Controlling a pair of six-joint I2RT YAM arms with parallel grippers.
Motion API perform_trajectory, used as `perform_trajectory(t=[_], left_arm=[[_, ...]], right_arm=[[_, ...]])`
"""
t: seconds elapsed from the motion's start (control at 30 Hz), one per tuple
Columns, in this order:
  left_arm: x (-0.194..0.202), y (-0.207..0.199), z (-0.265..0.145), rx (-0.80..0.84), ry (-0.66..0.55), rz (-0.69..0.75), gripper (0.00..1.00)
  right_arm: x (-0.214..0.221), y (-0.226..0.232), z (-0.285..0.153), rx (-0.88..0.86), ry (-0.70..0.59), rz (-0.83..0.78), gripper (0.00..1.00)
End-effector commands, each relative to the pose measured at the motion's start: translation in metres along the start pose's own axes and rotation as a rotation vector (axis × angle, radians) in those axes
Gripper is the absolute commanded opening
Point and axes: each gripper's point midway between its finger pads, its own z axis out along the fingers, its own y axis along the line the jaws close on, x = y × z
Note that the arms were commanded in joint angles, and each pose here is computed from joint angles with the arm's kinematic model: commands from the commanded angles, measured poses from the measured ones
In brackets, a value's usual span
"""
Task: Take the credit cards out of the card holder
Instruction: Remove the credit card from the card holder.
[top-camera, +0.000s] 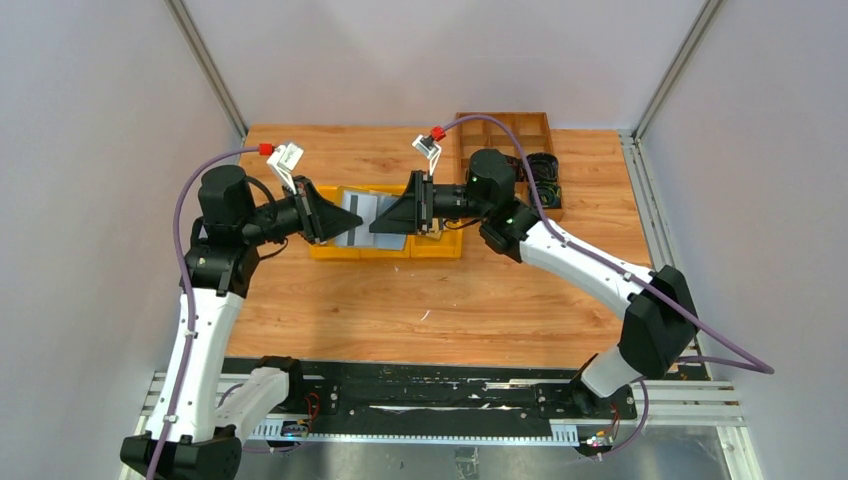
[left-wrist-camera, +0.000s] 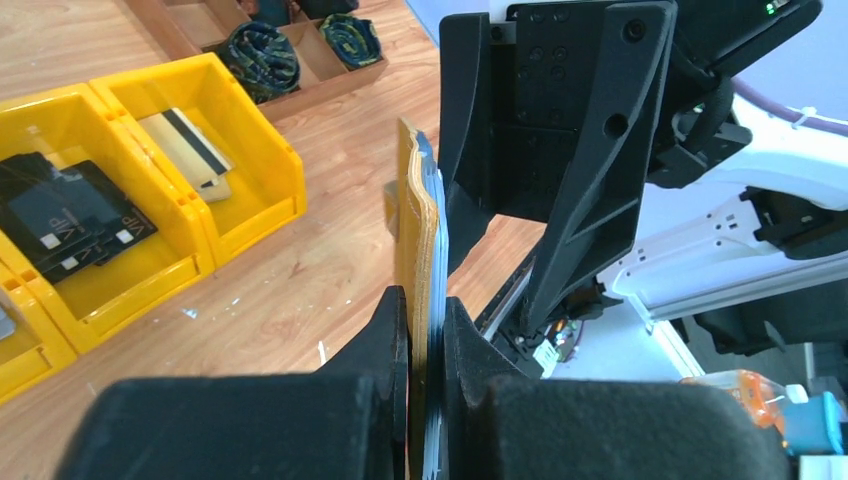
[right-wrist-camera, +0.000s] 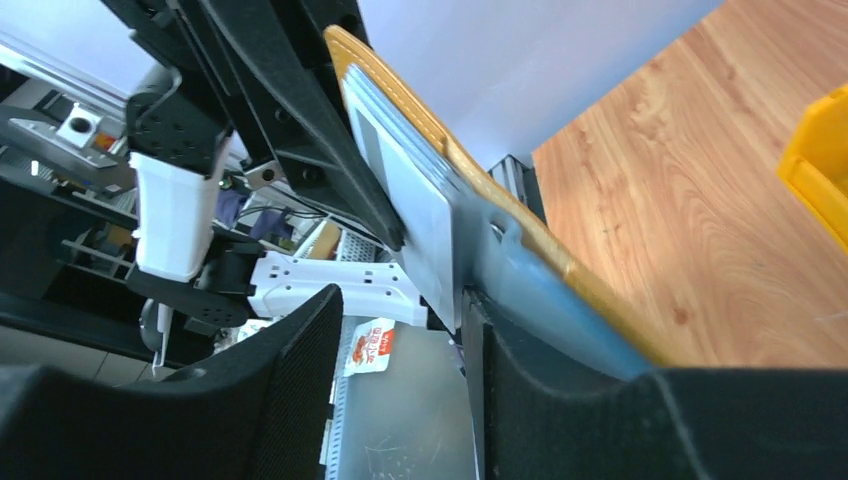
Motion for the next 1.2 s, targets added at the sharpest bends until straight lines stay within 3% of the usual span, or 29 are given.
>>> perform_trajectory(t=[0.0, 0.23, 0.37, 0.6, 1.07, 1.17], left_arm=[[-0.004, -0.020, -0.003, 0.088, -0.018, -0.006, 0.00], [-0.005, -0.023, -0.003, 0.119, -0.029, -0.046, 0.00], [-0.004, -0.036, -0.008, 0.188, -0.010, -0.043, 0.13], [-0.007, -0.036, -0.015, 0.209, -0.020, -0.076, 0.12], [-0.021, -0.030, -0.024, 0.182, -0.076, -0.092, 0.13], [-0.018, -0.027, -0.023, 0.167, -0.087, -0.101, 0.13]], right_arm=[[0.003, 0.017, 0.007, -0.119, 0.000, 0.017, 0.47], [0.004, 0.022, 0.009, -0.203, 0.000, 0.067, 0.15], [0.004, 0.028, 0.006, -0.249, -0.020, 0.092, 0.00], [0.001, 0.029, 0.001, -0.319, -0.051, 0.145, 0.00], [0.009, 0.008, -0.008, -0.164, -0.061, 0.075, 0.00], [0.005, 0.021, -0.005, -0.197, -0.063, 0.049, 0.23]])
